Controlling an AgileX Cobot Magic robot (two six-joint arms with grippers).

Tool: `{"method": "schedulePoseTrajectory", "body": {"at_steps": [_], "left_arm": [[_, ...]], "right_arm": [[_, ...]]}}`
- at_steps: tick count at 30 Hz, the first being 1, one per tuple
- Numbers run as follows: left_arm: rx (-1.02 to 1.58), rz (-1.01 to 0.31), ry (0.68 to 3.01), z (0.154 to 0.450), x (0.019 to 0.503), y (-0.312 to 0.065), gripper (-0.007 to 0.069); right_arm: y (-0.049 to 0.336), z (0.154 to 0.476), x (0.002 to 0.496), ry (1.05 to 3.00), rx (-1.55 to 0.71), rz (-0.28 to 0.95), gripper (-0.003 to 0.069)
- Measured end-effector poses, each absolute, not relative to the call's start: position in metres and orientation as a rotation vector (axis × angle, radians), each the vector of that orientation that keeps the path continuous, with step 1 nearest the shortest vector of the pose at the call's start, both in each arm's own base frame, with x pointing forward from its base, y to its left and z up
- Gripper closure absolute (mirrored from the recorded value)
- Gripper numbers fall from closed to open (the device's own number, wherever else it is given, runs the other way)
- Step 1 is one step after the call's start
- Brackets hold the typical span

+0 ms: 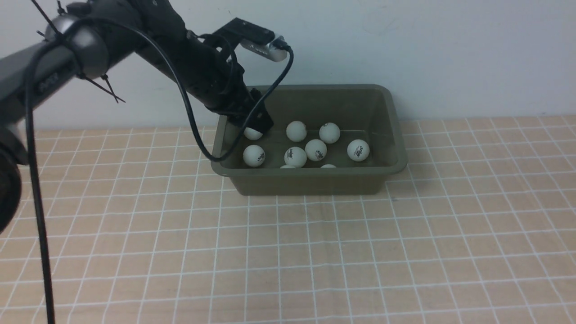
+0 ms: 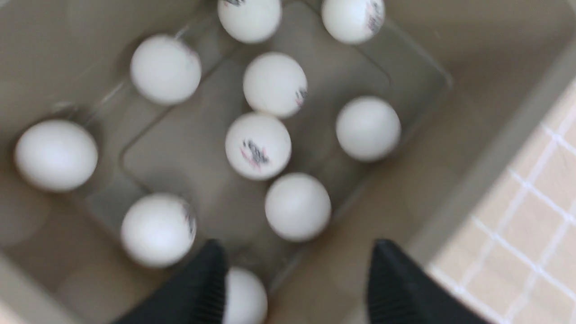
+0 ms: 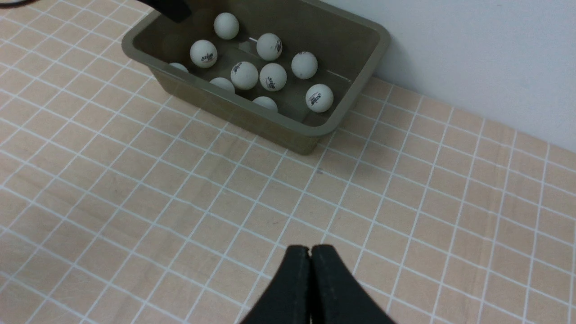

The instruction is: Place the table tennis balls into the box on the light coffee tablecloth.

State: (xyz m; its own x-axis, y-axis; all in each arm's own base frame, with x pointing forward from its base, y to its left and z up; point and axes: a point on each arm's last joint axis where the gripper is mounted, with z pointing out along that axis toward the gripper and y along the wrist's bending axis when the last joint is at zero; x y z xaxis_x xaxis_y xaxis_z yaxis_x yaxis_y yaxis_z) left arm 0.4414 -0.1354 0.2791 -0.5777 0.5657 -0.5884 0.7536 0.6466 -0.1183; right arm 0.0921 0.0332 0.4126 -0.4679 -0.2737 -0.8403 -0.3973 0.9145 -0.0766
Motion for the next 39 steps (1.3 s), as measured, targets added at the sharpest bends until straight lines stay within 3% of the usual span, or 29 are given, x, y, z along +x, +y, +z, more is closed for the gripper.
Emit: {"method": "schedulePoseTrajectory", "body": {"at_steps": [1,4,8,17,21,29,39], "left_arm": [[1.038,-0.475,2.378,0.287,0.435,-0.133,0.0464],[1.052,-0.452,2.401,0.304,0.423,-0.128,0.0625],[1.067,-0.463,2.391,0.331,0.400,-0.124,0.0692],[0.995,-0.466,2.226,0.383,0.328,-0.112,0.0694],[0.974,-0.455,2.206,0.380,0.289,-0.103,0.0694],[0.872,-0.436,2.225,0.337,0.215,-0.084,0.0694],[0.854,-0.499,2.157,0.346,0.178,-0.081,0.0694]], "right_arm": [[0.033,0.410,0.094,2.067,-0.476,0.150,0.0677],[0.031,0.403,0.095,2.008,-0.461,0.119,0.0677],[0.027,0.380,0.090,1.898,-0.438,0.087,0.0677],[0.021,0.318,0.077,1.882,-0.339,0.120,0.0677],[0.017,0.316,0.074,1.871,-0.317,0.094,0.0677],[0.012,0.318,0.074,1.844,-0.335,-0.008,0.0677],[0.011,0.318,0.074,1.843,-0.336,-0.014,0.0677]]}}
